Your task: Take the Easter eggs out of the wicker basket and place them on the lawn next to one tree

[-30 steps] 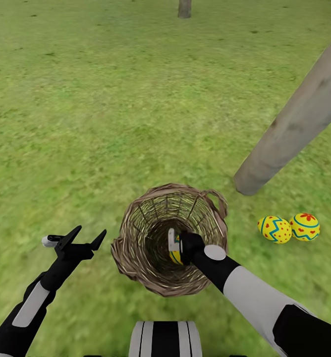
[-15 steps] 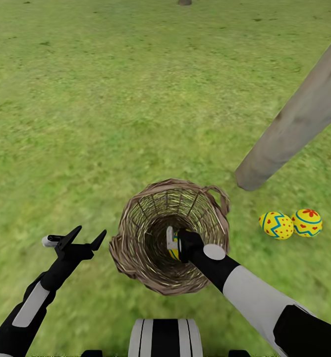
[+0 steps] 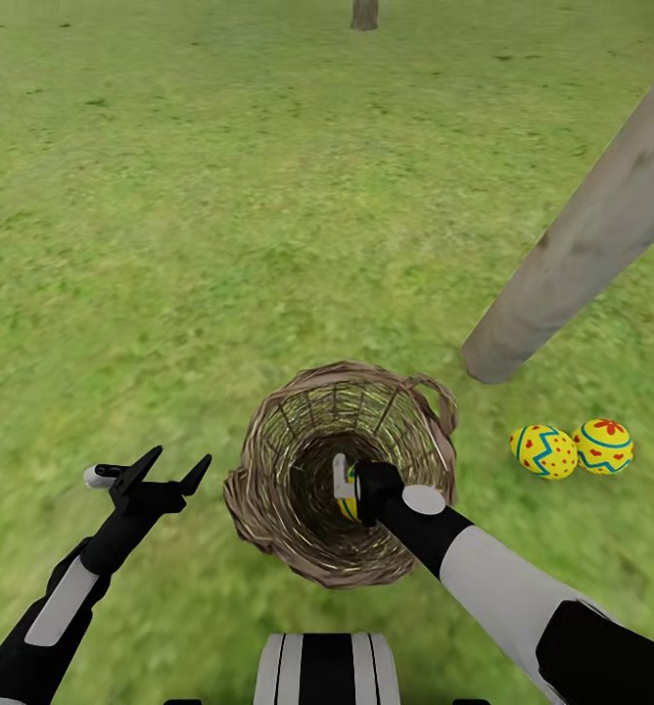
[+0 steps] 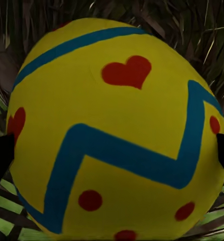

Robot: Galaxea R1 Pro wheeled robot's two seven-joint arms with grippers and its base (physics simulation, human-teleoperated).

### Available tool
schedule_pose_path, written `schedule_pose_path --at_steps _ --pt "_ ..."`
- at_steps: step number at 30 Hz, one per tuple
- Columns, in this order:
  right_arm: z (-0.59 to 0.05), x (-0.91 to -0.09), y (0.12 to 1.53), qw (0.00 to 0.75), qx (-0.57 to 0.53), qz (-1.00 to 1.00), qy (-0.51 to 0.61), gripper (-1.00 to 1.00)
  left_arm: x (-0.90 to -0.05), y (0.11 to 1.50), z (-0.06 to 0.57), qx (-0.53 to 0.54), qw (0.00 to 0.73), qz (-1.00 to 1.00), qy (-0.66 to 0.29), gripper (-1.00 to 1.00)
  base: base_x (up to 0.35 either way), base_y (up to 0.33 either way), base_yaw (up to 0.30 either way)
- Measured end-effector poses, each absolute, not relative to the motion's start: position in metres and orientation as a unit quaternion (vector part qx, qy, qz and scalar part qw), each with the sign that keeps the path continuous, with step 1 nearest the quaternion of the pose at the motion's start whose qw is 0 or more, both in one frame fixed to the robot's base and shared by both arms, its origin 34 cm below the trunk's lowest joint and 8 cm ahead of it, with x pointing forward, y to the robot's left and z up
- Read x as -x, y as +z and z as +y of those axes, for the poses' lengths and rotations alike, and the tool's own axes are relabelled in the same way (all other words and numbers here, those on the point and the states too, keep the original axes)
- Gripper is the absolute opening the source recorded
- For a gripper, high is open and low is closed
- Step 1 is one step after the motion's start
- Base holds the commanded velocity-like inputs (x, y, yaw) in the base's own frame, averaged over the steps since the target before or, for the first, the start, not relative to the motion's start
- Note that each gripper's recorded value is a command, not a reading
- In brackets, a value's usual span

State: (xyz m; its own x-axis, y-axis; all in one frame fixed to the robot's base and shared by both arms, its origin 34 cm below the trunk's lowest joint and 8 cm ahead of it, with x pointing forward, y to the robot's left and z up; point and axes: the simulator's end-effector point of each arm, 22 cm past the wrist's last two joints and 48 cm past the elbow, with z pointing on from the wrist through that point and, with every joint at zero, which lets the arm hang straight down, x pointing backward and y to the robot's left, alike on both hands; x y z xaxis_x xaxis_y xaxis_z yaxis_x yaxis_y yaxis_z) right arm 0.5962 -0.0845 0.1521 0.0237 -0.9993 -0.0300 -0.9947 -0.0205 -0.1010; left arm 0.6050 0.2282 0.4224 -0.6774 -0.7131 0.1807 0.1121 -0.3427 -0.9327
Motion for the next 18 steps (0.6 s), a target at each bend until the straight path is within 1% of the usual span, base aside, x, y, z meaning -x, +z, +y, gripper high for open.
schedule_pose_path --at_steps 18 --pt "-0.087 -0.625 0.196 0.077 0.691 0.718 -0.037 -1.00 -0.609 0.463 0.229 0.269 0.289 0.496 -0.774 1.00 0.000 0.000 0.000"
